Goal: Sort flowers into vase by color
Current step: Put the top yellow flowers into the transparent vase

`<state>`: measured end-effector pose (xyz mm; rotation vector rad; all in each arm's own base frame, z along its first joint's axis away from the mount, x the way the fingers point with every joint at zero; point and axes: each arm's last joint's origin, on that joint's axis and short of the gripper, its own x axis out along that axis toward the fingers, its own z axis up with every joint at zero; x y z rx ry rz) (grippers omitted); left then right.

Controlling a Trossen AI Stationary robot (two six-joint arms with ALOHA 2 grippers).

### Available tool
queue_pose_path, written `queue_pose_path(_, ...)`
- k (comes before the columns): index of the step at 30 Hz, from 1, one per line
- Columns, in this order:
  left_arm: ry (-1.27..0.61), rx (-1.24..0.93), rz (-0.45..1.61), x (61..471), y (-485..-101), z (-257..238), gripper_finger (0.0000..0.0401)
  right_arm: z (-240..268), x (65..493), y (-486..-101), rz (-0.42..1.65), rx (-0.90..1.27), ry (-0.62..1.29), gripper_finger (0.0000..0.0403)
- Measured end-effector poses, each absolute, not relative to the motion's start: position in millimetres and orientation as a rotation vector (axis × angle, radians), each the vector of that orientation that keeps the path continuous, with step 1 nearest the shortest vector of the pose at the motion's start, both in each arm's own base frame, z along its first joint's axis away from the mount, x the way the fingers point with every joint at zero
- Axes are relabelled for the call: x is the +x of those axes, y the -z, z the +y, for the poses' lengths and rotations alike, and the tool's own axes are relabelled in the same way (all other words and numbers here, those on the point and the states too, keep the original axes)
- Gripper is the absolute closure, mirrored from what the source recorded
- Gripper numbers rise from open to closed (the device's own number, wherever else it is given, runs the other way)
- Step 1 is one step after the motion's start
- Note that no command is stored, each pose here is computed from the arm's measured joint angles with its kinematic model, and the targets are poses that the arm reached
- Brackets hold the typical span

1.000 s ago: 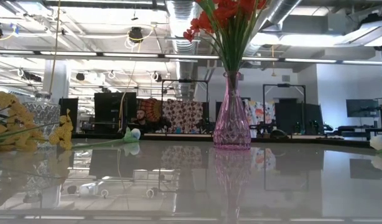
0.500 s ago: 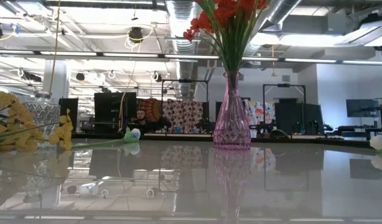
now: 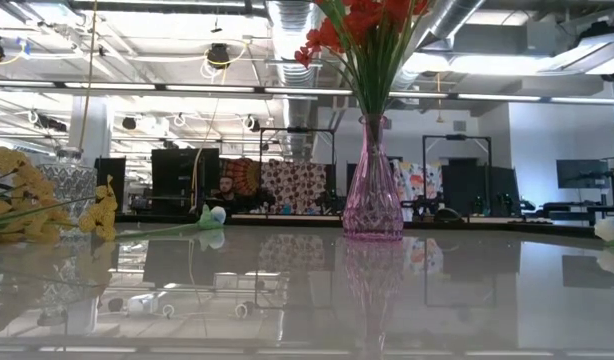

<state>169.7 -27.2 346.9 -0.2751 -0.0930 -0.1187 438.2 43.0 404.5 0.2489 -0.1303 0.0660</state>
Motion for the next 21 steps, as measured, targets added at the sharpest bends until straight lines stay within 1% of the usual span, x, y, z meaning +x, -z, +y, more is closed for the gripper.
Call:
queue_pose_path(4, 0.107, -0.266, -0.093, 169, -347, -27, 0.0398, 42, 438, -403, -0.11, 0.269, -0.062, 0.0286)
queue_pose_path(8, 0.053, -0.257, -0.092, 168, -346, -25, 0.0399, 38, 437, -398, -0.03, 0.266, -0.066, 0.0242)
queue_pose_path(11, 0.014, -0.247, -0.082, 161, -347, -23, 0.0399, 36, 433, -396, 0.041, 0.264, -0.085, 0.0206)
queue_pose_path(14, -0.038, -0.22, -0.059, 147, -346, -19, 0.04, 35, 427, -398, 0.089, 0.261, -0.146, 0.0177)
queue_pose_path(17, -0.12, -0.195, -0.014, 127, -343, -13, 0.04, 36, 420, -400, 0.139, 0.263, -0.173, 0.0164)
queue_pose_path(21, -0.203, -0.18, 0.088, 99, -332, -7, 0.0401, 40, 419, -396, 0.184, 0.264, -0.181, 0.0163)
